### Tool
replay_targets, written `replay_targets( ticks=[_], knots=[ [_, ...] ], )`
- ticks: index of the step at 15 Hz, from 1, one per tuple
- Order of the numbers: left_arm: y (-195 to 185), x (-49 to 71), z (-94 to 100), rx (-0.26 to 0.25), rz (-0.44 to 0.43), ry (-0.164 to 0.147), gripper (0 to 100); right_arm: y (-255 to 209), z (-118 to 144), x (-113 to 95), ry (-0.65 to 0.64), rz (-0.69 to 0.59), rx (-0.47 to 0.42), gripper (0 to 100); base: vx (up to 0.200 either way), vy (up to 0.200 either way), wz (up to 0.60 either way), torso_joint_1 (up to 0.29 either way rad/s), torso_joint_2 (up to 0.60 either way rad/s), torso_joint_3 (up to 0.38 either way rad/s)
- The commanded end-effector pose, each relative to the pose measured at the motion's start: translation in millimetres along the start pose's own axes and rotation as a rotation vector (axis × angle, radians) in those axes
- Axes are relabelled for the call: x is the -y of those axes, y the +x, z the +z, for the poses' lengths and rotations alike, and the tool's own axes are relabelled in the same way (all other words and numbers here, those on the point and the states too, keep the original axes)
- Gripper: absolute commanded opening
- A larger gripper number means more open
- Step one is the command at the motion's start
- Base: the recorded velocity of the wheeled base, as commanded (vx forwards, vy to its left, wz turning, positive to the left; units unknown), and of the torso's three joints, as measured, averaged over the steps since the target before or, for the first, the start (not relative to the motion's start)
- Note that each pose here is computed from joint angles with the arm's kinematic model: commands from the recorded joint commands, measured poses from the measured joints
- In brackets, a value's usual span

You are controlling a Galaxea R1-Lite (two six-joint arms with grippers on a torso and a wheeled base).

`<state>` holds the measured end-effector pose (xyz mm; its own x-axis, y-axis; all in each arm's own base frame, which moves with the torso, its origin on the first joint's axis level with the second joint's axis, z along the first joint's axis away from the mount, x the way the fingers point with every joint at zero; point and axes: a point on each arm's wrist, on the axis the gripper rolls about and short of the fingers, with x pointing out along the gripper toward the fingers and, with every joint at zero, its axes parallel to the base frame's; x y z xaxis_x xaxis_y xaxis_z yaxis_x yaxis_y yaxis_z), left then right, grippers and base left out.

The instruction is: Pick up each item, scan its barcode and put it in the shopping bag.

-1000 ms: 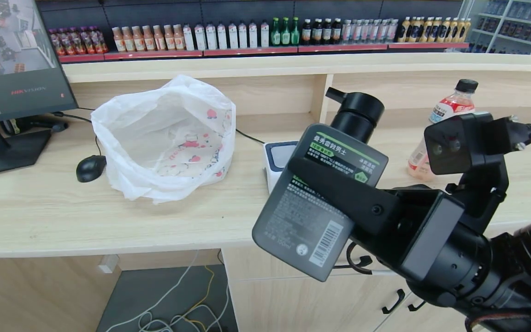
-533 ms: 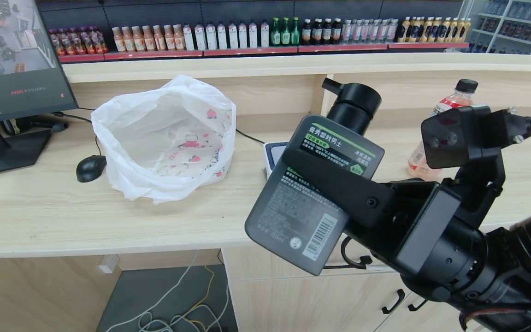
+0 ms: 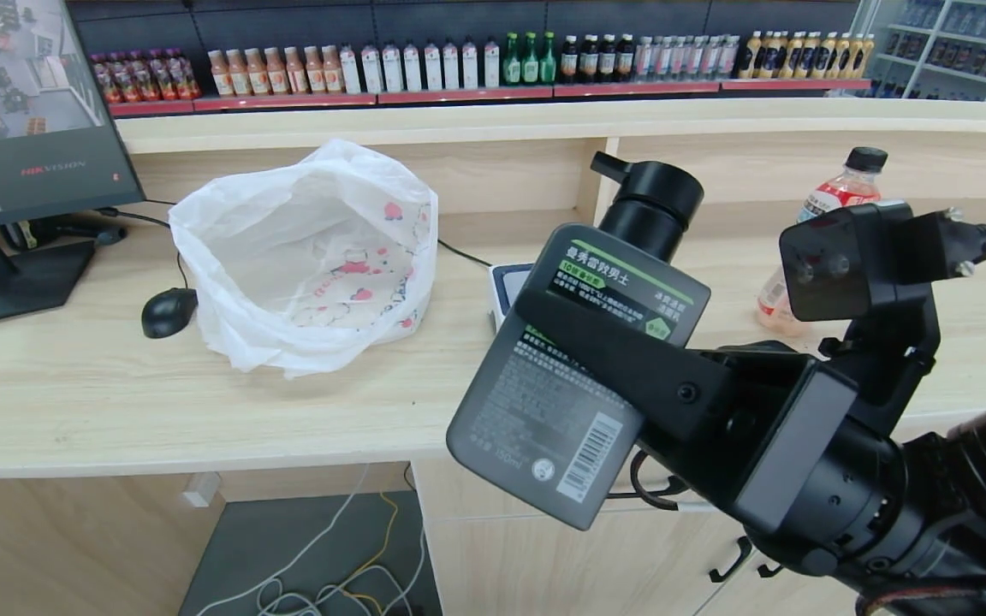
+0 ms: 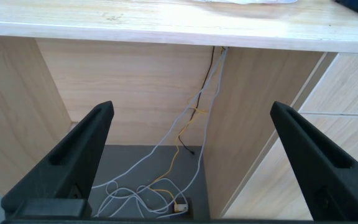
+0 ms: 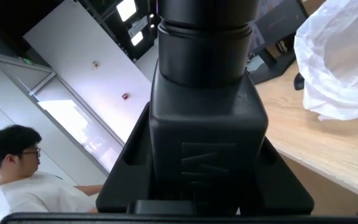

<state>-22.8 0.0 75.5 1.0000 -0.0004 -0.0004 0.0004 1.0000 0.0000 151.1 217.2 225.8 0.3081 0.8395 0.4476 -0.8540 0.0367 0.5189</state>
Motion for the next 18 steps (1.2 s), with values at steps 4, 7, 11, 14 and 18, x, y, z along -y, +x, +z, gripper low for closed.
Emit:
replay_targets(
  ticks=[4,7,11,14,18],
  knots=[
    [0,0.0,0.0,0.000,-0.001,0.000,100,-10,2,-1,-0.088,-0.020,0.001,0,0.000,0.000,0.00,0.000,0.00,0.000],
    [0,0.0,0.0,0.000,-0.001,0.002,100,-30,-1,-3,-0.150,-0.069,-0.023,0,0.000,0.000,0.00,0.000,0.00,0.000],
    [0,0.0,0.0,0.000,0.000,0.003,100,-64,0,21,-0.303,-0.228,-0.065,0,0.000,0.000,0.00,0.000,0.00,0.000],
    [0,0.0,0.0,0.000,0.000,0.002,100,-77,7,40,-0.459,-0.405,-0.038,0,0.000,0.000,0.00,0.000,0.00,0.000],
    [0,0.0,0.0,0.000,0.000,0.003,100,-95,29,60,-0.807,-0.855,0.076,0,0.000,0.000,0.00,0.000,0.00,0.000]
  ],
)
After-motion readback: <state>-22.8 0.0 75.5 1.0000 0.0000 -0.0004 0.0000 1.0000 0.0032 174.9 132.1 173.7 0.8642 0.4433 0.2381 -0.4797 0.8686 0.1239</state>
